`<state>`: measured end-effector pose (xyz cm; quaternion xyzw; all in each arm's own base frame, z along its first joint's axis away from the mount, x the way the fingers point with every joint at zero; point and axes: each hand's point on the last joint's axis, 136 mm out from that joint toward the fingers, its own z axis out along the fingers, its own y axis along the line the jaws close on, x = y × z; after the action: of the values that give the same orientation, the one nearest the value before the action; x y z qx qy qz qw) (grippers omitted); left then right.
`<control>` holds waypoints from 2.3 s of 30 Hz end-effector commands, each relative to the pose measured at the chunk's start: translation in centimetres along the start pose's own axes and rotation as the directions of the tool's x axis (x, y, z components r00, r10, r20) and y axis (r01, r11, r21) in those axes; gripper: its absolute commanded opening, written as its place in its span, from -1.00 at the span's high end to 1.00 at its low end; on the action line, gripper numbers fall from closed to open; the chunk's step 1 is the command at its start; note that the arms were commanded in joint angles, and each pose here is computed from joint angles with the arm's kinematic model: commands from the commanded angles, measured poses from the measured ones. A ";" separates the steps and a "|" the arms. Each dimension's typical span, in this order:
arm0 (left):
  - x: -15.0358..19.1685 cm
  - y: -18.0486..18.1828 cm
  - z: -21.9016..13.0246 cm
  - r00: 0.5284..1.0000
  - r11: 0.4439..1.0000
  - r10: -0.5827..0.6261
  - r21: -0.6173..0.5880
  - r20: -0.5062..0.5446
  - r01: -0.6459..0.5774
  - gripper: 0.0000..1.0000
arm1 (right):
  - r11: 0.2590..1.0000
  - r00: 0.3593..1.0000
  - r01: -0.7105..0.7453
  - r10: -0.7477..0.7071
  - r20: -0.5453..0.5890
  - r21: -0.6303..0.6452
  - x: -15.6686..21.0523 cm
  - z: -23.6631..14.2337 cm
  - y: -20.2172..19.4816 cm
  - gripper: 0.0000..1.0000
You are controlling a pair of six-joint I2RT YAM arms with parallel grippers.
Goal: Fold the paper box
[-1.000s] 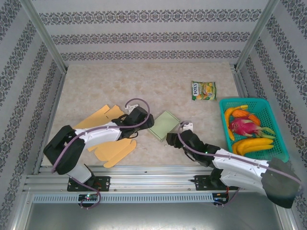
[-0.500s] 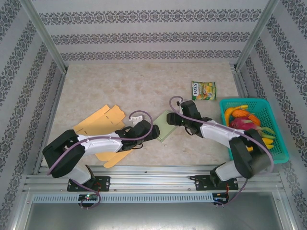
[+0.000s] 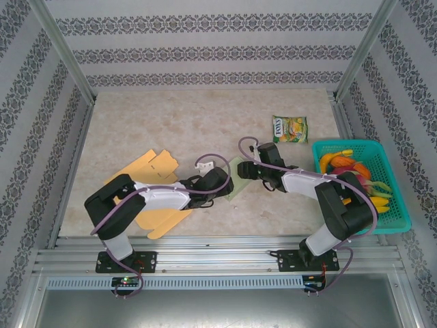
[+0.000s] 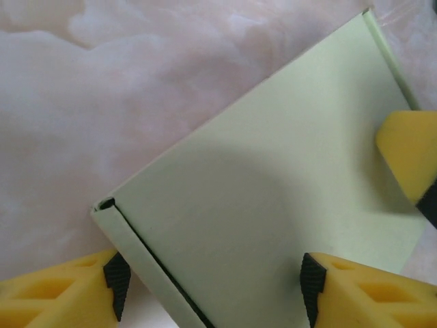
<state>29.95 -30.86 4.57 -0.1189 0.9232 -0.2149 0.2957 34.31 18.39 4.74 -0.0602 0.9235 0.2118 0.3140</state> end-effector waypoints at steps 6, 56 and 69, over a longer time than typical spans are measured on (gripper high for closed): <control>-6.6 -5.8 1.7 0.987 0.994 0.063 0.077 0.151 -0.075 -0.35 | 0.993 0.990 -0.094 0.101 0.095 -0.072 -1.4 -1.1 1.0 -0.15; -21.5 -3.6 6.9 0.962 0.998 0.048 -0.050 0.268 -0.036 -0.84 | 0.954 0.898 -0.301 0.286 0.335 -0.007 -12.5 -1.5 -8.2 -0.48; -18.8 2.7 -4.5 0.950 0.990 0.053 -0.139 0.307 -0.011 -0.86 | 0.983 0.911 -0.181 0.158 0.381 0.025 -7.9 -10.2 -2.6 -0.46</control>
<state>44.15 -23.62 15.68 -0.1411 0.8765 -0.1625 0.4307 37.98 11.00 16.08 0.0898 0.8434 0.2429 0.4708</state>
